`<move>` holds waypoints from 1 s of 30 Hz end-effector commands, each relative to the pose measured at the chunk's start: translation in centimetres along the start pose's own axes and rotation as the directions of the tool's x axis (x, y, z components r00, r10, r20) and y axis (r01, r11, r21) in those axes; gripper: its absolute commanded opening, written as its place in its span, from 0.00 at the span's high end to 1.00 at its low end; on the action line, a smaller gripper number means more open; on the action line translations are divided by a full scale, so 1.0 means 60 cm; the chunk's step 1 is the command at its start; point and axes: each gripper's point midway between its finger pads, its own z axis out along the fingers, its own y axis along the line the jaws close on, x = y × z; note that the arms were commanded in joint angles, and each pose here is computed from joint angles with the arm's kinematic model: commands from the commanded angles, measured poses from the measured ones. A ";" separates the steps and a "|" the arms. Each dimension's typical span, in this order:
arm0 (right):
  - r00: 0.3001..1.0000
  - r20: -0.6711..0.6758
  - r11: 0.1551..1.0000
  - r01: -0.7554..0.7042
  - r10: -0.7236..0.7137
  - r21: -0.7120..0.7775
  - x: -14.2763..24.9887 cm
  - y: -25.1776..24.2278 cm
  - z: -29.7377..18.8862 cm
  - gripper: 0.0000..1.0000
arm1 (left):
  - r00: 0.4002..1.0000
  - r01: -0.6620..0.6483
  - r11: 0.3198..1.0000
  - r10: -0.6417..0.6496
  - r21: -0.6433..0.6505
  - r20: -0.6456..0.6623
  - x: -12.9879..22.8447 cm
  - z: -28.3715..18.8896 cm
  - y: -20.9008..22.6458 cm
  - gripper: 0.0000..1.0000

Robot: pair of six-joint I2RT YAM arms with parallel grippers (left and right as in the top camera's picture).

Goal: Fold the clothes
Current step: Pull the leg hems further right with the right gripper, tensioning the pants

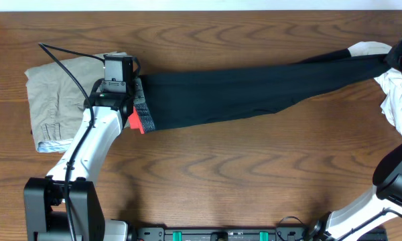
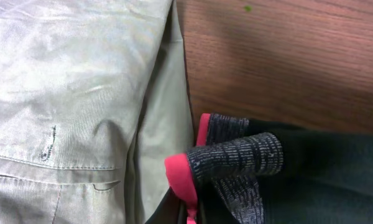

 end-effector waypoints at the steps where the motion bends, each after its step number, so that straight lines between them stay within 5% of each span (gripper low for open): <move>1: 0.999 -0.042 1.000 -0.006 0.007 0.021 0.022 -0.006 0.041 0.99 | 1.000 0.003 1.000 -0.003 -0.019 0.021 -0.016 -0.002 0.007 0.93; 21: 0.998 -0.012 0.998 0.057 -0.057 -0.010 0.034 0.040 0.146 0.99 | 1.000 0.004 1.000 -0.004 -0.018 0.026 -0.017 0.030 -0.001 0.93; 30: 0.998 0.064 0.999 -0.031 0.029 0.019 0.029 0.029 0.217 0.97 | 0.999 0.010 1.000 -0.009 -0.014 0.048 -0.018 0.086 -0.014 0.93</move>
